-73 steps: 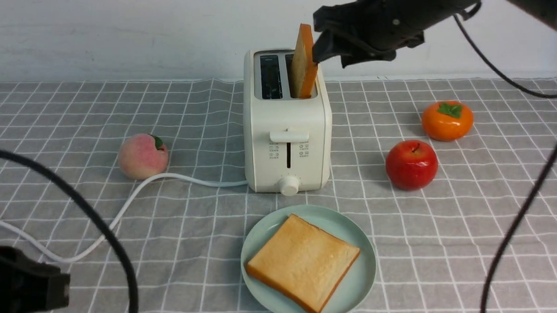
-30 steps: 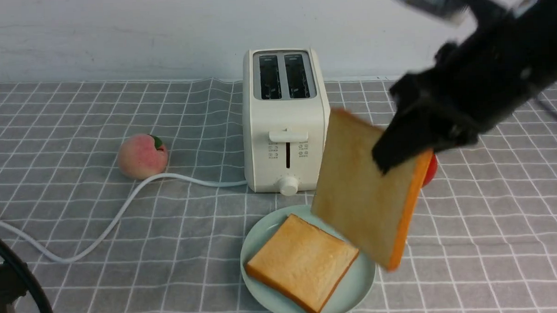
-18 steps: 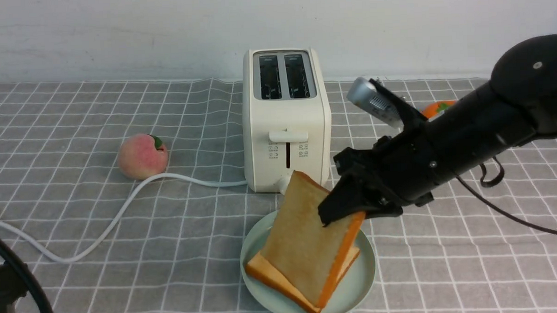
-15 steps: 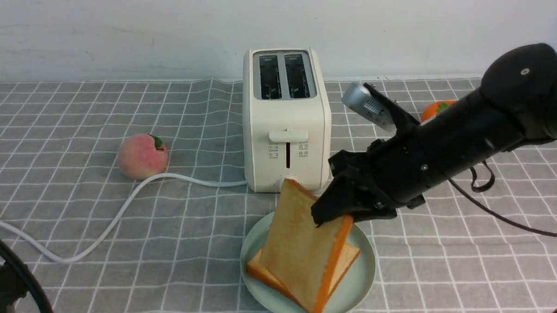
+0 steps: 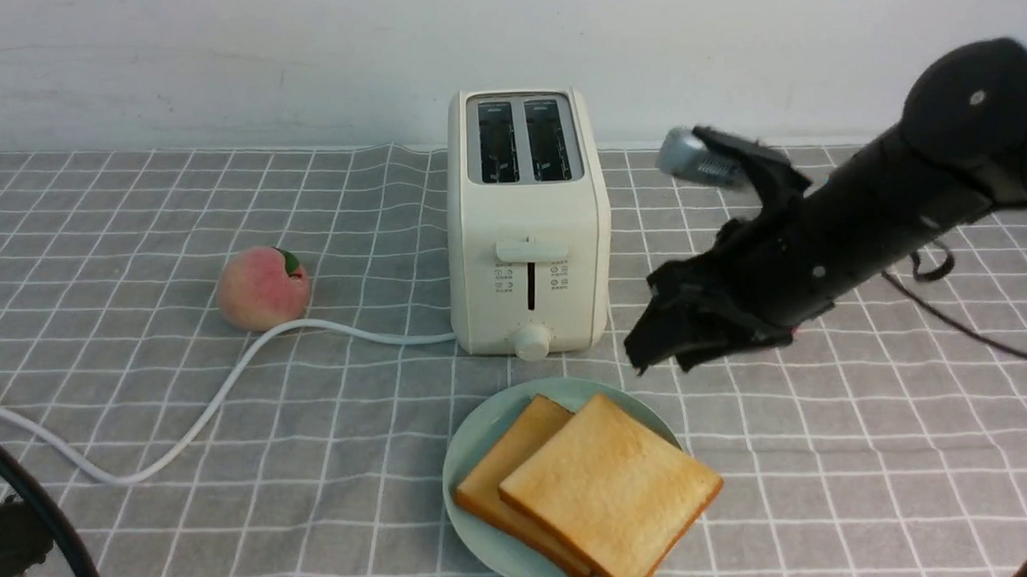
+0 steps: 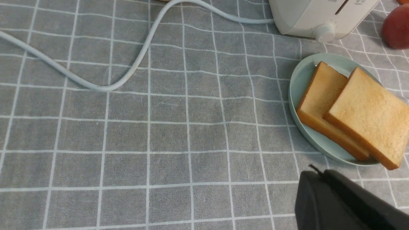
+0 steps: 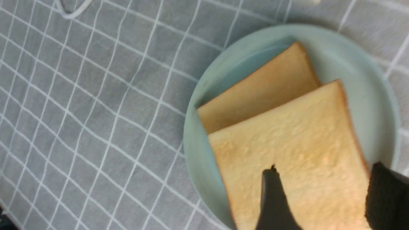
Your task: Take toasted bread from bread machine on grey coffee table place on plate.
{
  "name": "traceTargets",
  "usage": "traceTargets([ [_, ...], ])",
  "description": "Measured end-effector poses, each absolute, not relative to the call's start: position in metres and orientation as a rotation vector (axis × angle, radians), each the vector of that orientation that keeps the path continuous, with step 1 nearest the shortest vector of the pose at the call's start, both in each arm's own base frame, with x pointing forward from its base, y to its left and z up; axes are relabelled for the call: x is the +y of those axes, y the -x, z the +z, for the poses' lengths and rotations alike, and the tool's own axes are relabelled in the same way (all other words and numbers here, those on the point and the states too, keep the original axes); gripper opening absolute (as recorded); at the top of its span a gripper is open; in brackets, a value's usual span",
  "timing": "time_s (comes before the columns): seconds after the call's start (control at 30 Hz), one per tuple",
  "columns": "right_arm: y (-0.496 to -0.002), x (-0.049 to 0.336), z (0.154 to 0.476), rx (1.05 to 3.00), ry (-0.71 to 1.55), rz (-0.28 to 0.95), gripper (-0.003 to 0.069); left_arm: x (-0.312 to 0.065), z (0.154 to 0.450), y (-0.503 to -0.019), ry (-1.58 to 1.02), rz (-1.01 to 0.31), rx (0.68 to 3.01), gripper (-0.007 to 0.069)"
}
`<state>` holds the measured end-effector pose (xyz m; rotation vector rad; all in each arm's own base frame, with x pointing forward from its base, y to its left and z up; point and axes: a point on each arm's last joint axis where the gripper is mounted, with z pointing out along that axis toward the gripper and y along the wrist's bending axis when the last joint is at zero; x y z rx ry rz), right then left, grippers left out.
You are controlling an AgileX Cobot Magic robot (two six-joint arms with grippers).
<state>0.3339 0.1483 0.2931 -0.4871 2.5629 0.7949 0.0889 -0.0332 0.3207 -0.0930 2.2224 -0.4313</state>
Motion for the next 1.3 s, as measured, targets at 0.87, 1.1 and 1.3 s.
traceTargets([
  [0.87, -0.04, -0.001, 0.421, 1.599, 0.026, 0.14, -0.0013, -0.041, 0.357, -0.102, 0.056, -0.596, 1.788, -0.0014],
  [1.1, -0.025, 0.004, 0.327, 1.246, 0.016, 0.313, -0.0001, -0.047, 0.347, -0.112, 0.045, -0.618, 1.73, -0.0014],
  [1.3, -0.028, 0.01, 0.31, 1.101, 0.065, 0.354, 0.002, -0.053, 0.337, -0.126, 0.049, -0.615, 1.771, -0.0014],
])
